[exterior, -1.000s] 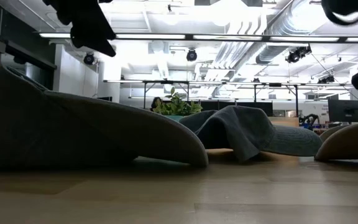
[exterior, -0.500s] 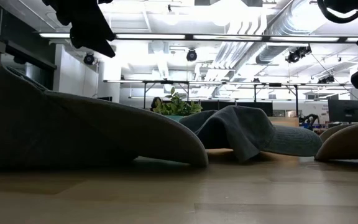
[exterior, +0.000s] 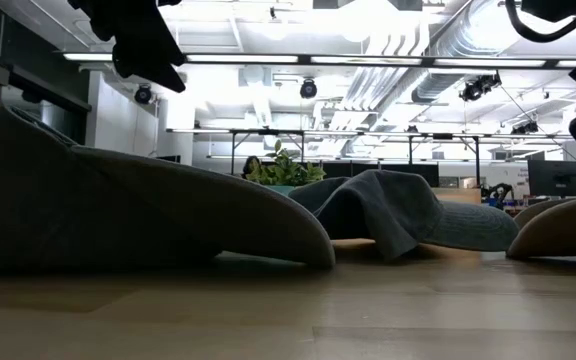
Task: Pick & Place hat
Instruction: Put the brown cap into the light green bin
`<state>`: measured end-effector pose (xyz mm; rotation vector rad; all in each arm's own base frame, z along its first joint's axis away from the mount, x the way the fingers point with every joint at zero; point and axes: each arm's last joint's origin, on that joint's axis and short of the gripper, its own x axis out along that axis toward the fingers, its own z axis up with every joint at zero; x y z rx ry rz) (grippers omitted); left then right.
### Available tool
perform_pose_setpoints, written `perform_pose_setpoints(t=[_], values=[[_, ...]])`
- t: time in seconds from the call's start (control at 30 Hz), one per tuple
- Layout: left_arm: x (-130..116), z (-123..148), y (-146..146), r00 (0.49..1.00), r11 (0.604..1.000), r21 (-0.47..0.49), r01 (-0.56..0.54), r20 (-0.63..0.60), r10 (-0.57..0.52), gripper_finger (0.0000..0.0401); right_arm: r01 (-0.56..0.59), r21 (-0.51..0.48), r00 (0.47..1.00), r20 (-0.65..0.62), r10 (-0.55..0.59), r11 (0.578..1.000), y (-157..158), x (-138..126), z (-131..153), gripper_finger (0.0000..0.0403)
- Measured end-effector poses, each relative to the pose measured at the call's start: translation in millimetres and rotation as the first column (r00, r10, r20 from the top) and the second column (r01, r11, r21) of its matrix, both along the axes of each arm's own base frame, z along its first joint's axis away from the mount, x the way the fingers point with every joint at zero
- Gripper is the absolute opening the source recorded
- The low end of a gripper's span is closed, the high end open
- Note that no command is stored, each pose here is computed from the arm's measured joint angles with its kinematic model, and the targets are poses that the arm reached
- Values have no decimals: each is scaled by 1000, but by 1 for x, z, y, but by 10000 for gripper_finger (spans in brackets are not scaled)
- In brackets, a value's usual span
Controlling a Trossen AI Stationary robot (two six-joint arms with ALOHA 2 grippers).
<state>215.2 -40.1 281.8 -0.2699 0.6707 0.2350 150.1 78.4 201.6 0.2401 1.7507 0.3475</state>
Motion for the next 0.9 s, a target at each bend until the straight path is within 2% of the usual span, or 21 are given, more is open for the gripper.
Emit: perform_pose_setpoints(t=[0.27,0.5,0.9], values=[[0,0,0,1000,1000,-1,0,0,0,248,8,-4,998,56,-8,1000,2,7,12,1],[0,0,0,1000,1000,-10,9,-1,-9,248,23,-70,986,166,-11,997,3,17,30,0],[0,0,-1,1000,1000,-16,12,-2,-12,248,196,-175,944,301,-137,965,-19,36,36,0]])
